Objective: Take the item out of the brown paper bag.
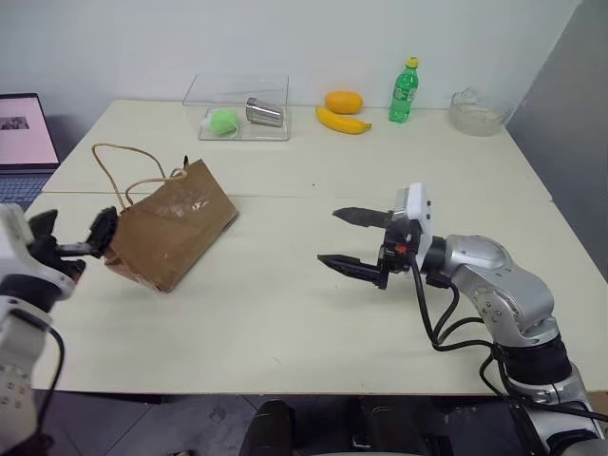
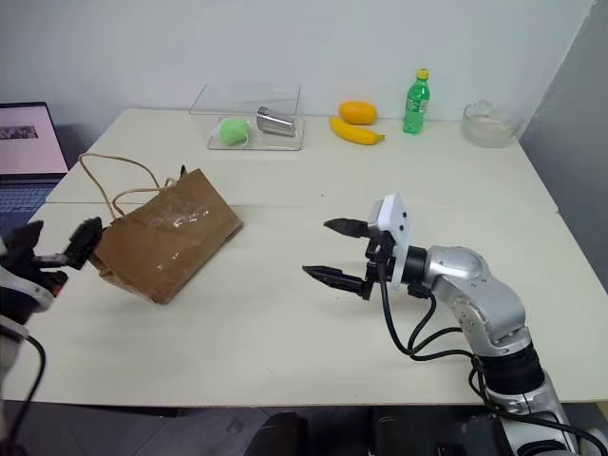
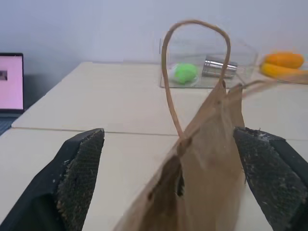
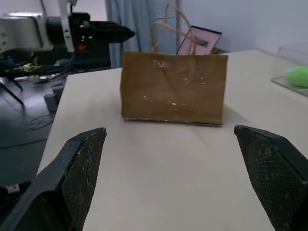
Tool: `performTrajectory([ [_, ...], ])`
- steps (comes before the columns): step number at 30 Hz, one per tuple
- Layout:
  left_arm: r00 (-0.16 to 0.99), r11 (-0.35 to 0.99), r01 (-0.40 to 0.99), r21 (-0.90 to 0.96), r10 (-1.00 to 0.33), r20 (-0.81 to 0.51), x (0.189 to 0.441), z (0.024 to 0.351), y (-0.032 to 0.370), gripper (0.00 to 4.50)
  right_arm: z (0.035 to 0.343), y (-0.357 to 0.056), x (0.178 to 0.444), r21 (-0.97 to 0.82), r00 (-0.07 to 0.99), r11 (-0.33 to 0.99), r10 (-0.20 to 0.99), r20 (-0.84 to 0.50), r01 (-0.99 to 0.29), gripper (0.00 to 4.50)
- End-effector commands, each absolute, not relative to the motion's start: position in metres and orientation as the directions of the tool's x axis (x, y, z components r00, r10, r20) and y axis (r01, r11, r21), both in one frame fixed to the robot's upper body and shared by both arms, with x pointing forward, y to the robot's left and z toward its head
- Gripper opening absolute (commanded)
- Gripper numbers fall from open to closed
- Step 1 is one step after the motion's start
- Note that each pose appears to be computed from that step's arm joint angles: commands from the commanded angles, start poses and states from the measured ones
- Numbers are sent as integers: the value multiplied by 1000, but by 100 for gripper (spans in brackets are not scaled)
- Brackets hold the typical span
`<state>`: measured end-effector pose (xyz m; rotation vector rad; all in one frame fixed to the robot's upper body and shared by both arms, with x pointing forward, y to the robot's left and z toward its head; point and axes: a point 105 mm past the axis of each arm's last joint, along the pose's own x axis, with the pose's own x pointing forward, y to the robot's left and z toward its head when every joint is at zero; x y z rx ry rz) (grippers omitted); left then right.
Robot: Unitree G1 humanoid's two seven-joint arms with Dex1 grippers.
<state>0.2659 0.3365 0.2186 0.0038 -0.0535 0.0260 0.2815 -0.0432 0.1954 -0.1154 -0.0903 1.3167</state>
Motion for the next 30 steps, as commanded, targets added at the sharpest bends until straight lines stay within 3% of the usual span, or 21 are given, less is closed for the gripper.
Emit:
performTrajectory([
  [1, 996, 996, 89, -15, -89, 8, 271, 231, 337, 448, 206, -44, 280, -193, 217, 217, 976, 23, -957, 450],
  [5, 977, 981, 193, 4, -192, -97, 283, 226, 338, 448, 207, -44, 282, -218, 213, 215, 977, 33, -952, 450],
  [10, 970, 980, 194, 39, -186, -154, 303, 220, 351, 448, 208, -44, 283, -236, 220, 222, 975, 37, -946, 450],
  [23, 955, 959, 284, 8, -282, -92, 344, 241, 347, 448, 222, -39, 278, -281, 214, 217, 976, 39, -935, 450],
  [30, 948, 950, 311, 30, -308, -76, 344, 252, 349, 235, 222, -39, 269, -290, 165, 161, 986, 11, -943, 450],
])
